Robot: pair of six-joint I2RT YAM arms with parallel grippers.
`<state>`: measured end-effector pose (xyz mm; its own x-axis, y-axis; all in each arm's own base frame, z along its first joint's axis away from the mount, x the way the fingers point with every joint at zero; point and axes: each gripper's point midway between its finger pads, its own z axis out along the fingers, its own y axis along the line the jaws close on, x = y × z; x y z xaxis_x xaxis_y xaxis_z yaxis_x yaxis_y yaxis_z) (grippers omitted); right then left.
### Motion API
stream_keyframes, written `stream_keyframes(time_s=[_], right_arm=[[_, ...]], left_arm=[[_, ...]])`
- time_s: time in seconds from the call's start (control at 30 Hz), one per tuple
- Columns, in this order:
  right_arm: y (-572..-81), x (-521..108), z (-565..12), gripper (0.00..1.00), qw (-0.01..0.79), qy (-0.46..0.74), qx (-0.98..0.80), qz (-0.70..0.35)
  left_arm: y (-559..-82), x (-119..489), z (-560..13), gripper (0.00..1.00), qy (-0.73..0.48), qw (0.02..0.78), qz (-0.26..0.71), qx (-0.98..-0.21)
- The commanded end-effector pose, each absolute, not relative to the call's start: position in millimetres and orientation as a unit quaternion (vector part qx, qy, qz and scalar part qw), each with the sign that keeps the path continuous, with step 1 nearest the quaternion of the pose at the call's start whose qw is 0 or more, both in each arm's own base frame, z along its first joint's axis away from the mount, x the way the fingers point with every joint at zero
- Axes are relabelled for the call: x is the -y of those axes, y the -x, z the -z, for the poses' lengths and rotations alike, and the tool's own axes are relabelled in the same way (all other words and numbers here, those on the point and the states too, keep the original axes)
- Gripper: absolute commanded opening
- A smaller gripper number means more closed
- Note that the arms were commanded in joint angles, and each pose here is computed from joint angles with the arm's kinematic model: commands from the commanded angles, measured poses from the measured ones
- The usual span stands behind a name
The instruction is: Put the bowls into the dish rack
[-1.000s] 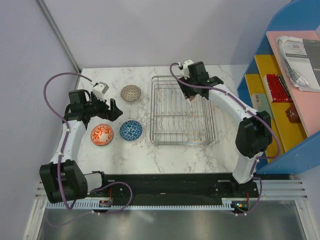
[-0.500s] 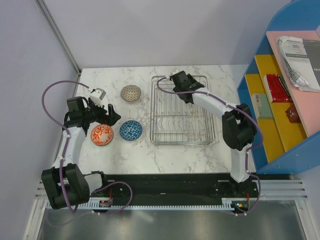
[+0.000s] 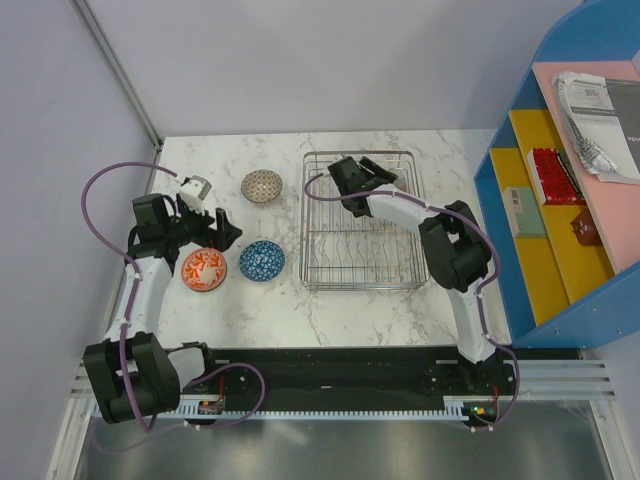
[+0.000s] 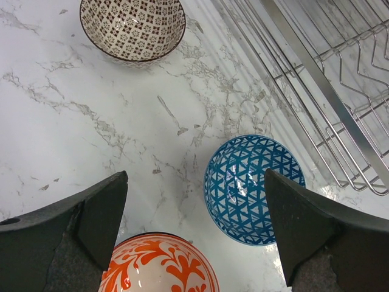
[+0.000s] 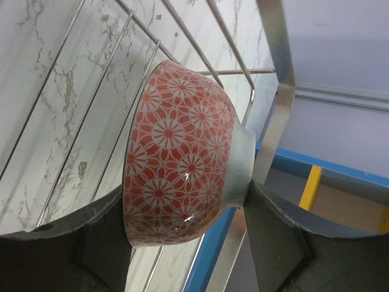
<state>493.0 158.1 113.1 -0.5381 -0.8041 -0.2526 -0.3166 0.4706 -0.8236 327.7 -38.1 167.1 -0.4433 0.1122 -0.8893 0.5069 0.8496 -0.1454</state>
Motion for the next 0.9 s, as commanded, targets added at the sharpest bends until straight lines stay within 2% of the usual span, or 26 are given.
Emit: stream_keyframes(time_s=[0.0, 0.3, 0.37, 0.4, 0.47, 0.5, 0.57, 0.6, 0.7, 0.73, 0.87], right_arm=[[-505.8, -154.7, -133.2, 0.00, 0.339, 0.335, -0.774, 0.417], [-509.2, -155.7, -112.7, 0.02, 0.317, 0.351, -0.769, 0.430], [-509.7, -155.5, -107.0, 0.18, 0.311, 0.354, -0.768, 0.433], [-509.6, -155.1, -105.9, 0.31, 0.309, 0.355, -0.768, 0.435], [-508.9, -156.2, -102.1, 0.45, 0.307, 0.360, -0.768, 0.432], [-508.6, -156.2, -101.0, 0.59, 0.305, 0.362, -0.768, 0.432], [-507.2, -157.2, -97.5, 0.70, 0.301, 0.367, -0.769, 0.429], [-506.7, -158.1, -96.8, 0.80, 0.301, 0.369, -0.769, 0.427], [-505.6, -159.5, -93.6, 0.96, 0.298, 0.374, -0.770, 0.423], [-504.7, -159.5, -91.1, 0.98, 0.293, 0.379, -0.770, 0.421], [-502.4, -162.1, -85.4, 0.98, 0.287, 0.387, -0.771, 0.416]], left_arm=[[-329.0, 41.6, -178.3, 1.00, -0.192, 0.512, 0.210, -0.811], [-328.4, 42.4, -176.2, 1.00, -0.194, 0.510, 0.213, -0.810], [-328.4, 42.4, -176.2, 1.00, -0.195, 0.510, 0.213, -0.810], [-328.2, 42.4, -175.5, 1.00, -0.195, 0.510, 0.212, -0.810], [-328.5, 42.1, -177.2, 1.00, -0.195, 0.512, 0.211, -0.810], [-328.3, 42.6, -176.5, 1.00, -0.196, 0.510, 0.212, -0.810], [-328.0, 42.2, -176.3, 1.00, -0.195, 0.511, 0.212, -0.810], [-328.4, 41.9, -176.9, 1.00, -0.195, 0.511, 0.211, -0.810], [-328.0, 42.6, -176.3, 1.00, -0.197, 0.511, 0.211, -0.810], [-328.5, 42.1, -177.2, 1.00, -0.196, 0.512, 0.211, -0.809], [-328.0, 40.3, -176.3, 1.00, -0.194, 0.512, 0.207, -0.811]])
